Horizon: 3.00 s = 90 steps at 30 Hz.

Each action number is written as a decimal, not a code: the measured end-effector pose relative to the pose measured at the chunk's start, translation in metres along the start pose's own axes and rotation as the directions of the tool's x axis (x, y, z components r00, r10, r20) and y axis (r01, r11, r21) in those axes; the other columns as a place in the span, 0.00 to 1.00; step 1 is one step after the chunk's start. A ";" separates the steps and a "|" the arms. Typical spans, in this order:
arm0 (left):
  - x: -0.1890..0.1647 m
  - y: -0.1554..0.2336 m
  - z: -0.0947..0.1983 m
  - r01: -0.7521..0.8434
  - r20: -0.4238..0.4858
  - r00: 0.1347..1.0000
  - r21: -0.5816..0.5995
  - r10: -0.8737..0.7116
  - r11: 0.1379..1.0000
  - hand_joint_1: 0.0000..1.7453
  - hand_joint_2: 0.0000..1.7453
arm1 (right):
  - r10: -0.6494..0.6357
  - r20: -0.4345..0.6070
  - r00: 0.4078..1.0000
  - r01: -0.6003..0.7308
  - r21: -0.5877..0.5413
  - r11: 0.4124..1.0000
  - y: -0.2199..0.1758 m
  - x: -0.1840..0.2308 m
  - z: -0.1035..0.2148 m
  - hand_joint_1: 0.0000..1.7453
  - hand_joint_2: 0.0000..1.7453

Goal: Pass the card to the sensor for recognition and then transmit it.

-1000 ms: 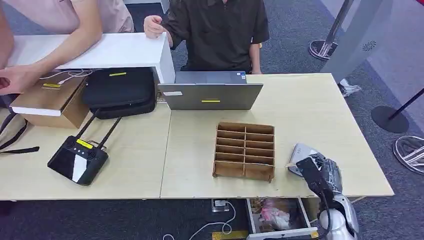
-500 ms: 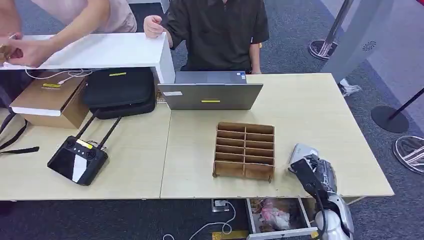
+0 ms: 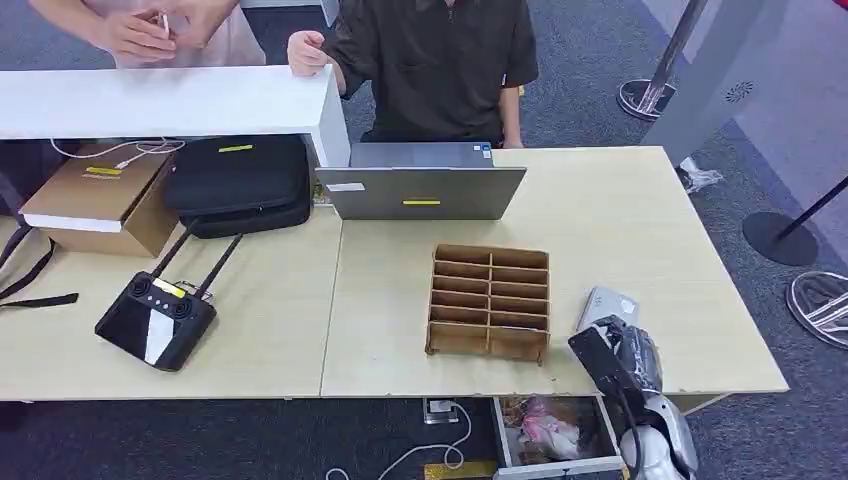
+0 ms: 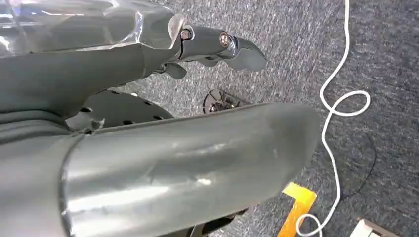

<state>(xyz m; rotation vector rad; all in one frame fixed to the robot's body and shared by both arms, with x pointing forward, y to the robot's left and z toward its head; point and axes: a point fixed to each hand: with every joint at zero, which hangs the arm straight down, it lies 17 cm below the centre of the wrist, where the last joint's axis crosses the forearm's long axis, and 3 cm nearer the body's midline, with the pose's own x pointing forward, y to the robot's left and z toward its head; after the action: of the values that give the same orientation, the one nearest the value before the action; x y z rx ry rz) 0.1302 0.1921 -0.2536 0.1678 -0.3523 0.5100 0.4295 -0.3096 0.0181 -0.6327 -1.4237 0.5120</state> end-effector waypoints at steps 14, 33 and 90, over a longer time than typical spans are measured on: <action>-0.005 0.001 -0.001 -0.025 -0.025 0.999 -0.020 0.025 0.999 0.00 0.00 | 0.025 -0.061 0.998 -0.013 0.194 0.981 0.006 -0.025 0.014 1.00 1.00; -0.046 0.032 0.002 0.018 -0.084 0.996 0.011 -0.017 1.000 0.00 0.00 | 0.197 -0.023 0.980 -0.192 0.143 0.971 -0.084 -0.046 0.005 1.00 1.00; -0.047 0.025 0.006 0.138 -0.061 0.988 -0.030 -0.139 0.990 0.00 0.00 | 0.313 0.068 0.947 -0.297 -0.181 0.938 -0.192 0.018 -0.033 1.00 1.00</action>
<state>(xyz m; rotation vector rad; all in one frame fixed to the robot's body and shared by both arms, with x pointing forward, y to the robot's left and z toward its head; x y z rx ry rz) 0.0778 0.1919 -0.2639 0.1496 -0.2829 0.3725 0.4549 -0.4422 0.1602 -0.9874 -1.4771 0.6771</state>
